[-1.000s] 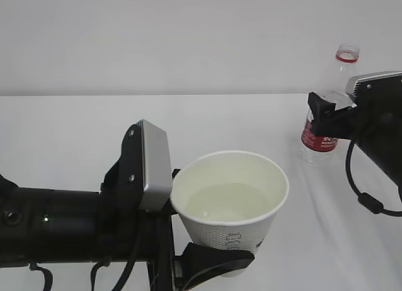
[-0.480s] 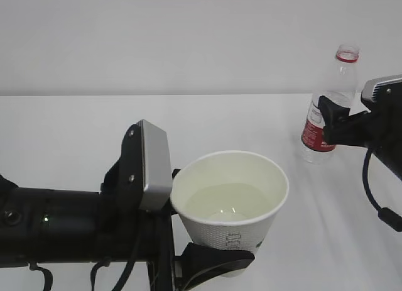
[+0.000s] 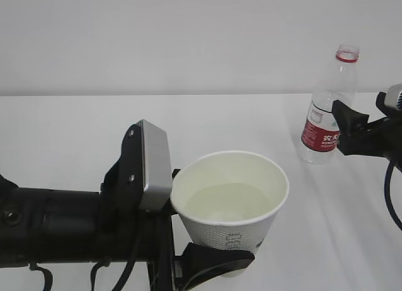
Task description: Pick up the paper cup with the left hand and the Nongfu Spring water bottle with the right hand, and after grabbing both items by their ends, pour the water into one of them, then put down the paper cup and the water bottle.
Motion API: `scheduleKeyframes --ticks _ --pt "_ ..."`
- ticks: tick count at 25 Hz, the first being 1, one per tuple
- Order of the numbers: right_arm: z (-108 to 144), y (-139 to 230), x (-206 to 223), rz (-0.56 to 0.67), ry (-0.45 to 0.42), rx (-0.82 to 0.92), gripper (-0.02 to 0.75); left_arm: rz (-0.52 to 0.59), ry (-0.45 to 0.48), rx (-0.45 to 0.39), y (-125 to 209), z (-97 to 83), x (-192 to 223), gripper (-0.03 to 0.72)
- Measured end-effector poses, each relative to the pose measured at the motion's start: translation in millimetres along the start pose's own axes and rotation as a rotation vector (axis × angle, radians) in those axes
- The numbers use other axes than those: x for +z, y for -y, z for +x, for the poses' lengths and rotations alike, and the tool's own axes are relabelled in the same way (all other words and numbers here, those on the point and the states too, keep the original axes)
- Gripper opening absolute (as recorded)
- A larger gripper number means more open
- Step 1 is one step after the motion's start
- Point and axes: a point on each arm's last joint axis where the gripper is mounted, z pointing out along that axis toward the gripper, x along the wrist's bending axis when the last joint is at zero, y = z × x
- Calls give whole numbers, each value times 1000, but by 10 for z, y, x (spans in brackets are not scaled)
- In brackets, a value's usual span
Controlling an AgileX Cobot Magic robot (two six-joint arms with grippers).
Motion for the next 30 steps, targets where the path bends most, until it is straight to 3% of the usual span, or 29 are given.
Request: scheduleKeyframes --ticks 15,30 --pt "7 -61 -505 -7 1 2 595 -17 7 0 -15 -6 0 510" --pt "20 42 -642 40 -4 5 594 -20 8 0 -18 -8 0 510"
